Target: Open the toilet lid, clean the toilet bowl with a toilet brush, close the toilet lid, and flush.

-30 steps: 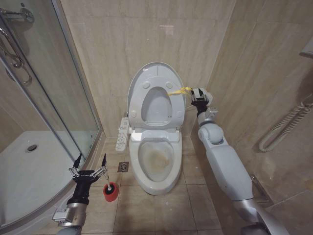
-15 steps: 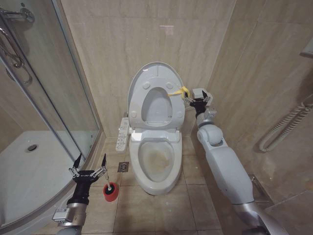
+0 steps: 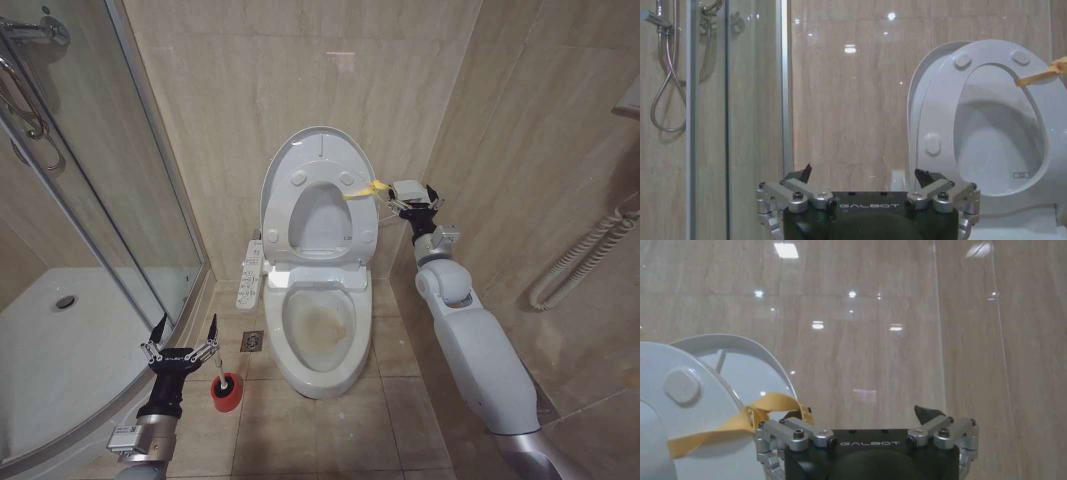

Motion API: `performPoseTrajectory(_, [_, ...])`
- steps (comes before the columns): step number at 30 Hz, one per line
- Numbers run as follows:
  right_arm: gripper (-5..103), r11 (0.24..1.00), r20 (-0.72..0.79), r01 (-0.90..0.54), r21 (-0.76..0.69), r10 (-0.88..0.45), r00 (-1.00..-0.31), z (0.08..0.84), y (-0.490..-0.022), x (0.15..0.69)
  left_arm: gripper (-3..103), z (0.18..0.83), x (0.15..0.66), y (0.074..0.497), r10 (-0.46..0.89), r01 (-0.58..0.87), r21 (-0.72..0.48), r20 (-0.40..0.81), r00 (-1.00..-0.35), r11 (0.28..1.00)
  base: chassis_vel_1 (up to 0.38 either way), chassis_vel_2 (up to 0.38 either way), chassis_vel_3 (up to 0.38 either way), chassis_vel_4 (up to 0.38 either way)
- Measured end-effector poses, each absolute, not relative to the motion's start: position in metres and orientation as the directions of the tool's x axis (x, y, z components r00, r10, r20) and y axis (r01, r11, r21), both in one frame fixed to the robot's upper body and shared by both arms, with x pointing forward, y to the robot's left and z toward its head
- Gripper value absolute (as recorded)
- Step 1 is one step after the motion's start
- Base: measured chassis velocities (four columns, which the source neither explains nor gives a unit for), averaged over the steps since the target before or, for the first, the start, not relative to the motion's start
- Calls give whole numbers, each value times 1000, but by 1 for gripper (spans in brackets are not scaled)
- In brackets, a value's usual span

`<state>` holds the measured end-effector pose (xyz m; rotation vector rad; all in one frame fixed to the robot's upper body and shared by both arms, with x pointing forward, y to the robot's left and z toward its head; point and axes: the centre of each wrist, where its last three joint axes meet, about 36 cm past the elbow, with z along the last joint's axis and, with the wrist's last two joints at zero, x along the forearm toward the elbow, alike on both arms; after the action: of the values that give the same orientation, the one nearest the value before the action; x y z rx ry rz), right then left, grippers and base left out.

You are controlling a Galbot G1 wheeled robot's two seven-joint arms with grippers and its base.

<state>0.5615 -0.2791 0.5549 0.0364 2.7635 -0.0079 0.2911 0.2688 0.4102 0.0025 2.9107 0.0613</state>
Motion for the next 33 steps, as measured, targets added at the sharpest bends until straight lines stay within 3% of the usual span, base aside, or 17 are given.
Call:
performPoseTrajectory(21, [100, 1000, -351, 2, 5, 4, -936, 552, -264, 574, 100, 410, 291, 269, 7, -3, 42, -228, -974, 999, 0, 0, 0, 0])
performPoseTrajectory(22, [74, 1000, -350, 3, 8, 6, -937, 553, -263, 578, 100, 410, 291, 269, 7, -3, 42, -228, -974, 999, 0, 0, 0, 0])
performPoseTrajectory(29, [74, 1000, -327, 9, 8, 11, -945, 560, -253, 600, 100, 410, 291, 269, 7, -3, 42, -228, -974, 999, 0, 0, 0, 0])
performPoseTrajectory(30, [47, 1000, -321, 11, 9, 13, -947, 562, -250, 606, 100, 410, 291, 269, 7, -3, 42, -228, -974, 999, 0, 0, 0, 0])
performPoseTrajectory(33, [47, 1000, -314, 14, 12, 17, -949, 566, -245, 616, 100, 410, 291, 269, 7, -3, 42, -228, -974, 999, 0, 0, 0, 0])
